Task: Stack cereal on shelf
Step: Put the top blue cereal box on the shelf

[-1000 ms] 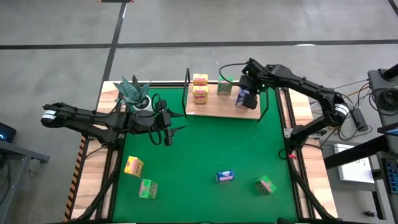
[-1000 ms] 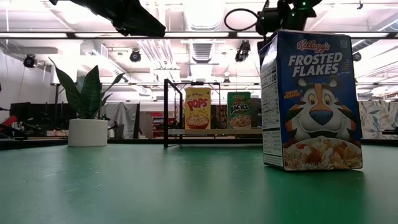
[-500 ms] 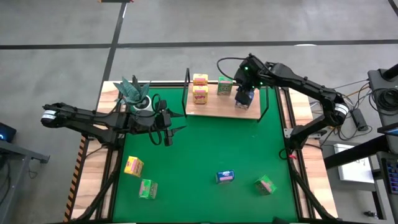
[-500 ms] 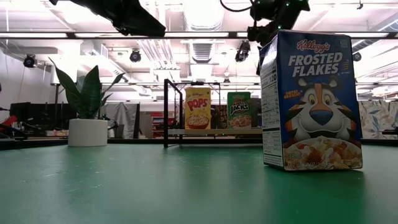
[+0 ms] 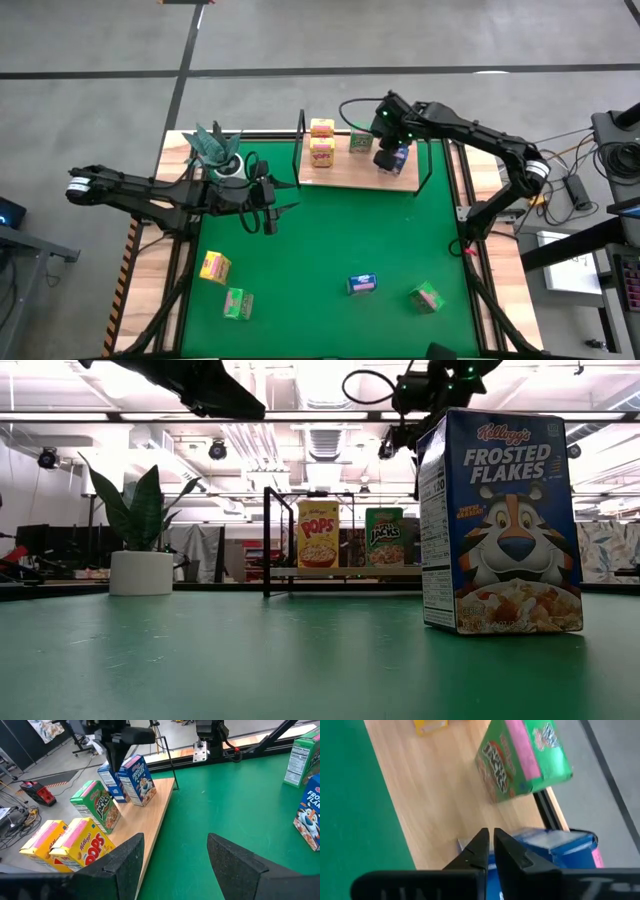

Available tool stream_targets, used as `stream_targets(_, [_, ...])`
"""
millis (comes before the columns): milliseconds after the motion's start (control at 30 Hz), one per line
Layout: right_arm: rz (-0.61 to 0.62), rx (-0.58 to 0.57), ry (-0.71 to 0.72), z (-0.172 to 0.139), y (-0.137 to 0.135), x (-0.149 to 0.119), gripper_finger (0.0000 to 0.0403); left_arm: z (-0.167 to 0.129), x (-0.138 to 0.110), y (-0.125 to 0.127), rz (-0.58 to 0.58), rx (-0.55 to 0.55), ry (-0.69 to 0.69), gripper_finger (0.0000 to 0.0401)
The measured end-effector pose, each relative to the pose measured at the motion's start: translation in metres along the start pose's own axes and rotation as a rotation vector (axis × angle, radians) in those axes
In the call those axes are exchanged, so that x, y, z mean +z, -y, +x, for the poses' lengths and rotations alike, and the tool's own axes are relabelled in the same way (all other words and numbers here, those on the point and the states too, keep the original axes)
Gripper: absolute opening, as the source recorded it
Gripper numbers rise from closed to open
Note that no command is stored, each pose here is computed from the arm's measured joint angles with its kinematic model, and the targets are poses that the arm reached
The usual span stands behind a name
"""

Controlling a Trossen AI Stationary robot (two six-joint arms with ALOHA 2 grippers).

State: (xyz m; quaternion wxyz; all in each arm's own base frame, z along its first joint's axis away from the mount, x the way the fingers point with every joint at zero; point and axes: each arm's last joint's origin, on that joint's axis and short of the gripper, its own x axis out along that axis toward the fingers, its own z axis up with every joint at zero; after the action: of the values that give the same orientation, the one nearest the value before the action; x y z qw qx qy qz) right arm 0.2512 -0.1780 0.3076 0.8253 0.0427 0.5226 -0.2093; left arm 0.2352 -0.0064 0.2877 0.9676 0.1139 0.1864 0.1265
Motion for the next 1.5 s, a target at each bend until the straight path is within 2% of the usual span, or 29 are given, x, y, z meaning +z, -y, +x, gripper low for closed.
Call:
stream_targets(133, [-0.009,-0.029,-0.053,0.001,0.000,-0.004,0.0010,0.000,0.000,0.000,0.001,0.000,-0.003,0.0201])
stream_targets(600, [-0.037,-0.007,-0.106,-0.001,-0.002,-0.010,0.0009,0.000,0.000,0.000,0.001,-0.001,-0.004,0.0201])
stream_targets(867, [0.002,0.002,-0.077,-0.026,-0.010,-0.001,0.0009,0.000,0.000,0.000,0.001,-0.001,-0.004,0.0201])
stream_targets(1100, [0.094,0.208,-0.215,-0.042,-0.024,-0.013,0.0009,0.000,-0.001,0.000,-0.002,-0.002,-0.011,0.0201])
stream_targets(1200, [0.144,0.237,-0.314,-0.040,-0.027,-0.023,0.0009,0.000,-0.001,0.000,-0.002,-0.002,-0.015,0.0201])
stream_targets(1333, [0.162,0.192,-0.395,-0.030,-0.028,-0.034,0.0009,0.000,-0.002,0.000,-0.001,-0.003,-0.018,0.0201])
stream_targets(1500, [0.116,0.015,-0.451,-0.018,-0.025,-0.043,0.0009,0.000,-0.002,0.000,-0.001,-0.003,-0.020,0.0201])
